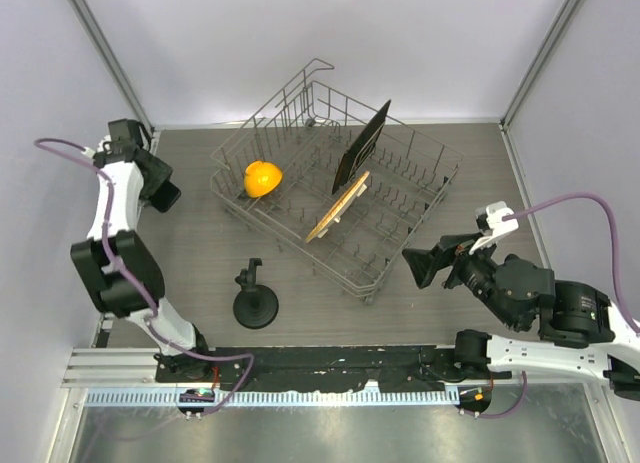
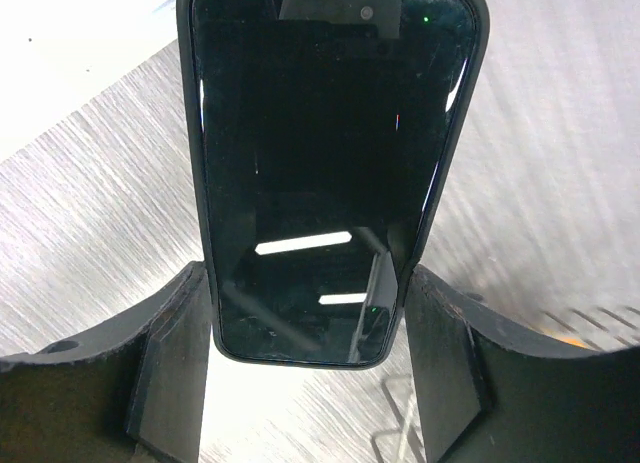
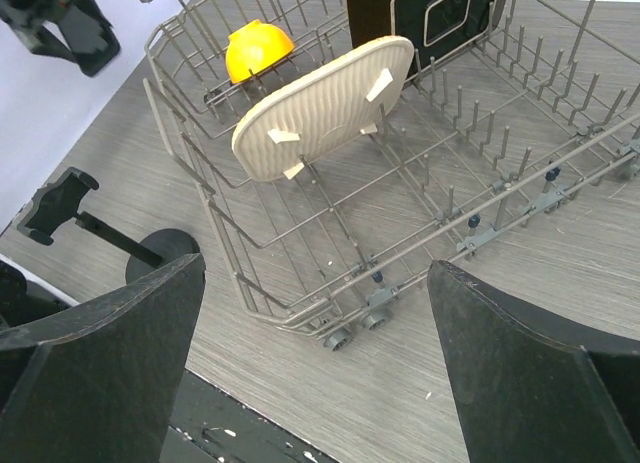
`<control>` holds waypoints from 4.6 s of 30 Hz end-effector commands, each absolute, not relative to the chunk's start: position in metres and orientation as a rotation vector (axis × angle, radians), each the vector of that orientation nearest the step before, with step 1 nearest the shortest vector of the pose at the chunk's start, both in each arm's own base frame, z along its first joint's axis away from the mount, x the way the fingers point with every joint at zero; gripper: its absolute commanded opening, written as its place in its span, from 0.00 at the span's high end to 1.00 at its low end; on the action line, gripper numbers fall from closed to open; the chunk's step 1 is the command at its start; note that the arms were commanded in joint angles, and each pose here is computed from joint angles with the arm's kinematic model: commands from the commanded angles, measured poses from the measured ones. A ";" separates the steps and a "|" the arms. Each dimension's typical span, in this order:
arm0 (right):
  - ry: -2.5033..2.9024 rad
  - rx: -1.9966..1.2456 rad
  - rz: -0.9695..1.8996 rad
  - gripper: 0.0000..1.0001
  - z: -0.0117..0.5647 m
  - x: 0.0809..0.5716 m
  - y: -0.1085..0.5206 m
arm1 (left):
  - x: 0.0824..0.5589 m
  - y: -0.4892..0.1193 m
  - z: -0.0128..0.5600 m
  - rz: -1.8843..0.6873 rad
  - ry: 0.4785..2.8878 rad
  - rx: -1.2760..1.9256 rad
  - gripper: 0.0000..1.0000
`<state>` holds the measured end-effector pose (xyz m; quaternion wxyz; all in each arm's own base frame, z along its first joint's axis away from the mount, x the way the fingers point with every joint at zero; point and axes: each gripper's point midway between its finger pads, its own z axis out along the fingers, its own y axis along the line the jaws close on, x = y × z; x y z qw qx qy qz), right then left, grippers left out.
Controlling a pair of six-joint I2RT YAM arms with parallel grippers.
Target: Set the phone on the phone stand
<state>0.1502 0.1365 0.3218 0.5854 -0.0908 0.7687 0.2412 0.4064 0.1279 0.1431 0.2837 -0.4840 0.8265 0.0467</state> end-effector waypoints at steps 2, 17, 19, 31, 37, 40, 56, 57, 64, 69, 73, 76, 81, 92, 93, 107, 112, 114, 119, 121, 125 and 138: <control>1.784 -0.246 0.589 0.01 0.328 0.150 0.153 | 0.393 0.113 0.251 -0.026 1.931 -1.193 1.00; 1.778 -0.464 0.682 0.01 0.329 0.139 0.210 | 0.276 -0.133 0.523 -0.978 1.285 -0.145 0.99; 1.743 -0.476 0.695 0.01 0.342 0.141 0.218 | 0.270 -0.148 0.523 -0.997 1.285 -0.120 1.00; 1.607 -0.311 0.694 0.01 0.399 0.175 0.271 | 0.234 -0.287 0.469 -1.089 1.476 0.059 1.00; 1.552 -0.107 0.594 0.12 0.408 0.194 0.236 | 0.231 -0.310 0.459 -1.101 1.516 0.070 0.99; 1.520 -0.078 0.602 0.22 0.410 0.194 0.225 | 0.230 -0.317 0.457 -1.125 1.525 0.073 1.00; 1.491 -0.105 0.620 0.40 0.408 0.198 0.236 | 0.224 -0.333 0.461 -1.293 1.512 -0.004 1.00; 1.489 -0.102 0.618 0.44 0.409 0.199 0.236 | 0.223 -0.334 0.460 -1.299 1.517 -0.006 1.00; 1.494 -0.101 0.594 0.57 0.407 0.211 0.241 | 0.222 -0.334 0.460 -1.302 1.521 -0.008 1.00; 1.479 -0.083 0.622 0.60 0.411 0.217 0.247 | 0.221 -0.334 0.460 -1.305 1.522 -0.011 1.00; 1.473 -0.079 0.624 0.60 0.412 0.222 0.250 | 0.219 -0.334 0.461 -1.313 1.520 -0.008 1.00; 1.475 -0.095 0.627 0.72 0.410 0.224 0.254 | 0.219 -0.334 0.460 -1.313 1.523 -0.007 1.00; 1.466 -0.128 0.657 1.00 0.411 0.223 0.258 | 0.213 -0.333 0.460 -1.309 1.508 0.048 0.79; 1.353 -0.203 0.921 1.00 0.424 0.184 0.228 | 0.195 -0.303 0.466 -1.430 1.515 0.224 0.00; 1.342 -0.242 0.955 1.00 0.420 0.177 0.230 | 0.192 -0.302 0.465 -1.440 1.517 0.240 0.00; 1.182 -0.559 1.316 1.00 0.448 0.092 0.241 | 0.127 -0.315 0.490 -1.803 1.328 0.624 0.19; 1.163 -0.587 1.351 1.00 0.450 0.086 0.245 | 0.107 -0.311 0.501 -1.892 1.241 0.716 0.49; 1.157 -0.590 1.352 1.00 0.451 0.086 0.245 | 0.104 -0.310 0.501 -1.897 1.241 0.732 0.56; 1.153 -0.593 1.359 1.00 0.452 0.087 0.250 | 0.101 -0.310 0.497 -1.901 1.252 0.755 0.71; 1.147 -0.589 1.363 1.00 0.454 0.087 0.251 | 0.101 -0.311 0.496 -1.904 1.258 0.763 0.68; 1.146 -0.584 1.367 1.00 0.454 0.088 0.252 | 0.099 -0.311 0.494 -1.910 1.263 0.781 0.54; 1.121 -0.540 1.388 1.00 0.463 0.094 0.258 | 0.091 -0.310 0.492 -1.925 1.251 0.835 0.71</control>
